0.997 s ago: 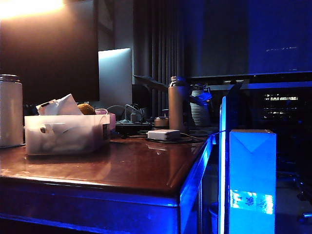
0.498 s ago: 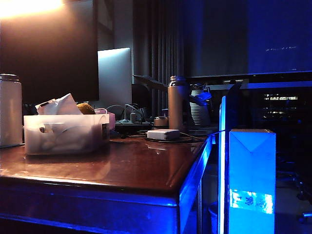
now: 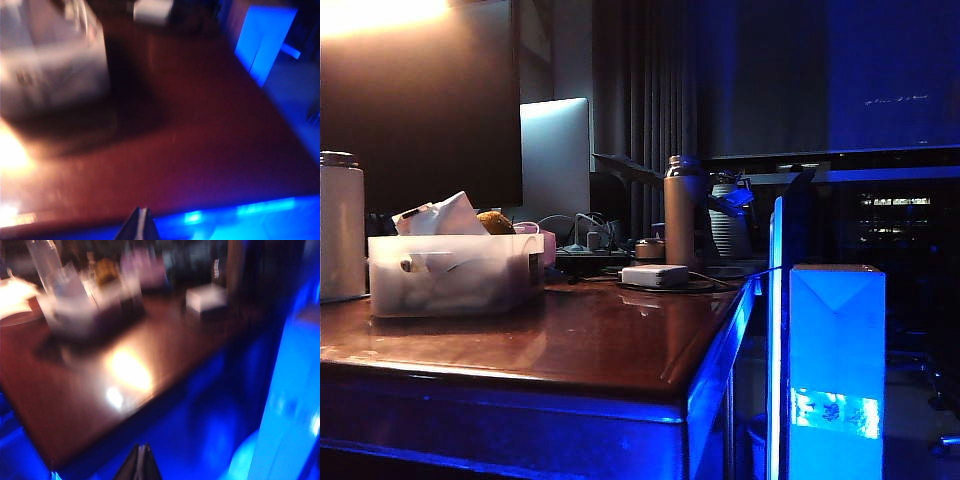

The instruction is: Pick up the kiwi and place it into the translucent box.

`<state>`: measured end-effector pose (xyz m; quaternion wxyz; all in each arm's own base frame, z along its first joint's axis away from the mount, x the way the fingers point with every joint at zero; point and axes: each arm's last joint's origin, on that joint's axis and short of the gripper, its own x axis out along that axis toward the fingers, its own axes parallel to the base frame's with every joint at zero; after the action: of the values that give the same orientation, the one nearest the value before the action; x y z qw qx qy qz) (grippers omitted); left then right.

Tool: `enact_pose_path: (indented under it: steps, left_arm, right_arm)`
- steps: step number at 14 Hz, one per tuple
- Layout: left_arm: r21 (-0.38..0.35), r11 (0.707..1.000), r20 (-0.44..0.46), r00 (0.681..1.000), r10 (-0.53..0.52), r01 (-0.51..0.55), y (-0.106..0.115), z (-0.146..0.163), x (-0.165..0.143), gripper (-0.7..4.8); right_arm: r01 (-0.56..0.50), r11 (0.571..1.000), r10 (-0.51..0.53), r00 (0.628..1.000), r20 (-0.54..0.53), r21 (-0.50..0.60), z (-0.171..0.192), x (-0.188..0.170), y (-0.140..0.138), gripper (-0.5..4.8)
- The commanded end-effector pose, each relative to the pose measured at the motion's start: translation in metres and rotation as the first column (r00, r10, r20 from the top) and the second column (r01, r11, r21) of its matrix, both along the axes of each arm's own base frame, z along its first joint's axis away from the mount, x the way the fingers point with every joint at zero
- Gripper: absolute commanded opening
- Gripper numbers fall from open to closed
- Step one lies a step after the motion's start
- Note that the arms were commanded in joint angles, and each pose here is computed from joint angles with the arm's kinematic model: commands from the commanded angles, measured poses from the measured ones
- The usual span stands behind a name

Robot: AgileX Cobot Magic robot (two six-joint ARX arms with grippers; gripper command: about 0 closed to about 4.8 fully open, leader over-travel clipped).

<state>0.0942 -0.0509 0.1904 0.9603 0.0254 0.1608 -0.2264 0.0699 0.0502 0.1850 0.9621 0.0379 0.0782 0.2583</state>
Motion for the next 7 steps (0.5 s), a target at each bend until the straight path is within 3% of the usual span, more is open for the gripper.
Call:
enact_pose_path:
  steps: [1, 7]
  left_arm:
    - [0.031, 1.000, -0.040, 0.999, -0.004, 0.006, 0.000, -0.025, 0.001, -0.03]
    - [0.039, 0.999, -0.078, 0.997, -0.003, 0.006, 0.000, -0.036, 0.000, -0.03]
  right_arm:
    - [-0.003, 1.000, 0.002, 0.998, -0.064, -0.013, -0.015, 0.002, 0.002, -0.06]
    - [-0.002, 0.999, -0.001, 0.996, -0.094, -0.037, -0.018, 0.001, 0.001, -0.06]
